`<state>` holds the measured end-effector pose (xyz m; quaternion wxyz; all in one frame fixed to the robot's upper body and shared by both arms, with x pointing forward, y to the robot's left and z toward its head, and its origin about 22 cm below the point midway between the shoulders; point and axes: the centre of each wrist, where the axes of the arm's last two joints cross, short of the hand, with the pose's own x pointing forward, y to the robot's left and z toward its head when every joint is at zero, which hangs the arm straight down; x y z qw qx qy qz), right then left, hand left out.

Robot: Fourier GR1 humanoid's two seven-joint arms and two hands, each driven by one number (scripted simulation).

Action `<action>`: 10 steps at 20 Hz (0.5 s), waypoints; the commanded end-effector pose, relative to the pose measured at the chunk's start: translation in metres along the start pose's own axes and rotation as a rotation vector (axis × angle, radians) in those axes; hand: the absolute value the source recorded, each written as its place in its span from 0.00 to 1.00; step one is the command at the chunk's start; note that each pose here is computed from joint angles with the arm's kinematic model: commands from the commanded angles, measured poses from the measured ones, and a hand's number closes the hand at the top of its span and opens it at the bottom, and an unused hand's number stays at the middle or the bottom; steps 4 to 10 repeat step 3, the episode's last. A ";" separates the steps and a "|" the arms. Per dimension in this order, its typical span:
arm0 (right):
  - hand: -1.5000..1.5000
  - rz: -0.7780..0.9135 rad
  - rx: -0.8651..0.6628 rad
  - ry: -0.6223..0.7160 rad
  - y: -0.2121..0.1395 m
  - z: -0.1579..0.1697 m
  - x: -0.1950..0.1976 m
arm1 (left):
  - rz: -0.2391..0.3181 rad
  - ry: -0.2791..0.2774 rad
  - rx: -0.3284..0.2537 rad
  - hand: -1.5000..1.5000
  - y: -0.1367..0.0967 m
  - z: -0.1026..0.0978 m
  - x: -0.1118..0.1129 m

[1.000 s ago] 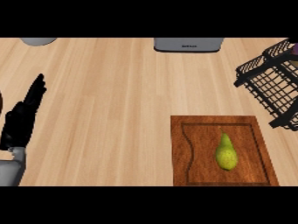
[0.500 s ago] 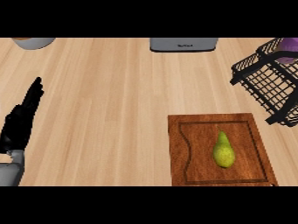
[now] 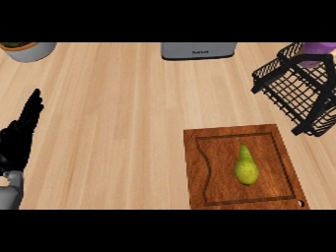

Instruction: Pick the can from the cutting board and place it in the tiered basket

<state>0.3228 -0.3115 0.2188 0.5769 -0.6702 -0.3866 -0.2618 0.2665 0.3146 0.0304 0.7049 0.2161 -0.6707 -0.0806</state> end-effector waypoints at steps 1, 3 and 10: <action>0.00 -0.037 0.020 0.086 -0.050 0.028 -0.027 | 0.007 -0.022 0.007 0.50 0.006 -0.002 0.002; 0.00 -0.060 0.001 0.090 -0.069 0.038 -0.057 | 0.004 0.003 0.010 0.50 0.002 0.006 -0.015; 0.00 -0.060 0.001 0.090 -0.069 0.038 -0.057 | 0.004 0.003 0.010 0.50 0.002 0.006 -0.015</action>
